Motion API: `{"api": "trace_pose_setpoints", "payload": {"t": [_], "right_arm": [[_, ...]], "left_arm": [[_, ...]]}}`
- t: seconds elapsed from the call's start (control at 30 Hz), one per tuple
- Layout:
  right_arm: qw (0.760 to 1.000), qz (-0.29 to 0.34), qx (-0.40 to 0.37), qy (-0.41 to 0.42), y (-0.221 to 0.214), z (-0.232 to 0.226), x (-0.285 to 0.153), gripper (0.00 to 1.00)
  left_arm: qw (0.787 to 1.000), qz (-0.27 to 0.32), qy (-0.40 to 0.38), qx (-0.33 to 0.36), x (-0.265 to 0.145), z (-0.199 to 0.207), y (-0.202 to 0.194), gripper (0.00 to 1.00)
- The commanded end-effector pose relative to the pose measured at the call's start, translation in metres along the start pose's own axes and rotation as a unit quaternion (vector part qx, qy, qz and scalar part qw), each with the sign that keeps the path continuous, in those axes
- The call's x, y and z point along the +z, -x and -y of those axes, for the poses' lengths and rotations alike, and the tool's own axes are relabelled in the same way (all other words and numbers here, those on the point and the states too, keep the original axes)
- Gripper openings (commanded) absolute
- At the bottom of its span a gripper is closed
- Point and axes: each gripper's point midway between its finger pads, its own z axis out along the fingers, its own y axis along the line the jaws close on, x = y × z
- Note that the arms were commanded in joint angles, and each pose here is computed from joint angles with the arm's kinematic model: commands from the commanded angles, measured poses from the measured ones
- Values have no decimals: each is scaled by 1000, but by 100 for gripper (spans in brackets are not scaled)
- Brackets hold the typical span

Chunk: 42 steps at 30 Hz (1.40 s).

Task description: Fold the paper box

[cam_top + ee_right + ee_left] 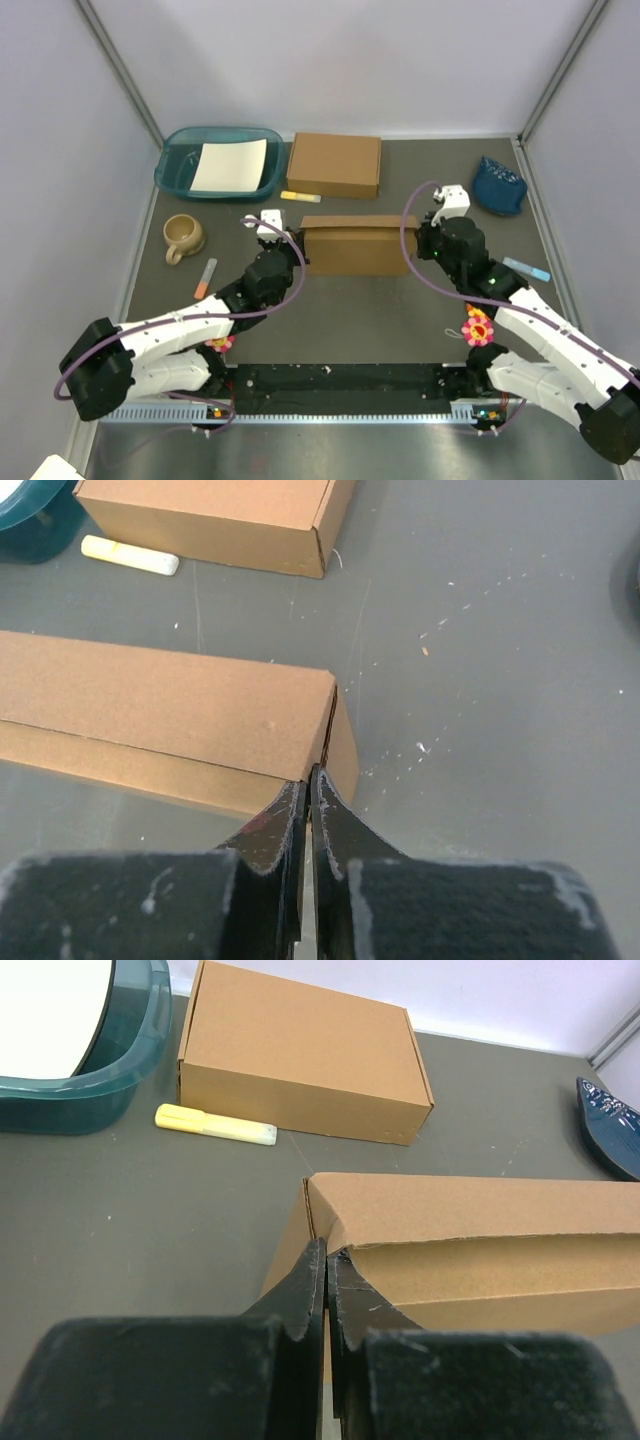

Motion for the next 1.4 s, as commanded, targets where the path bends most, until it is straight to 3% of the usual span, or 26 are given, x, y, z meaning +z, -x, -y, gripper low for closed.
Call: {"api": "trace_pose_setpoints", "payload": {"t": [0.0, 0.17, 0.3, 0.43, 0.53, 0.67, 0.8, 0.9, 1.0, 1.03, 1.2, 1.37], "right_arm": [[998, -67, 19, -8, -55, 8, 1, 0], [994, -103, 40, -9, -86, 9, 0, 0], [995, -87, 46, -8, -73, 10, -6, 2], [998, -46, 50, -11, -33, 9, -16, 34], [999, -20, 45, -3, -6, 7, -26, 42], [999, 26, 46, 10, 34, 4, -44, 44], [996, 62, 56, 28, 65, -3, -56, 33], [995, 66, 59, 38, 67, -9, -47, 19], [995, 48, 68, 58, 56, -22, -31, 9], [995, 41, 71, 64, 52, -26, -26, 4], [997, -20, 68, 43, 0, -23, 1, 0], [995, -66, 70, 17, -41, -14, 16, 0]], "left_arm": [[978, -177, 18, 108, -25, -39, -108, 0], [977, -187, 19, 104, -26, -40, -116, 0], [976, -189, 20, 105, -27, -41, -117, 0], [977, -182, 21, 107, -26, -41, -111, 0], [978, -179, 21, 109, -26, -41, -108, 0], [978, -175, 21, 111, -26, -41, -105, 0], [978, -174, 22, 112, -25, -39, -102, 0], [978, -173, 22, 112, -24, -38, -100, 0], [978, -175, 21, 111, -25, -37, -99, 10], [978, -174, 19, 109, -25, -36, -98, 18], [978, -176, 17, 112, -28, -37, -95, 43], [977, -178, -8, 120, -34, -31, -85, 49]]}}
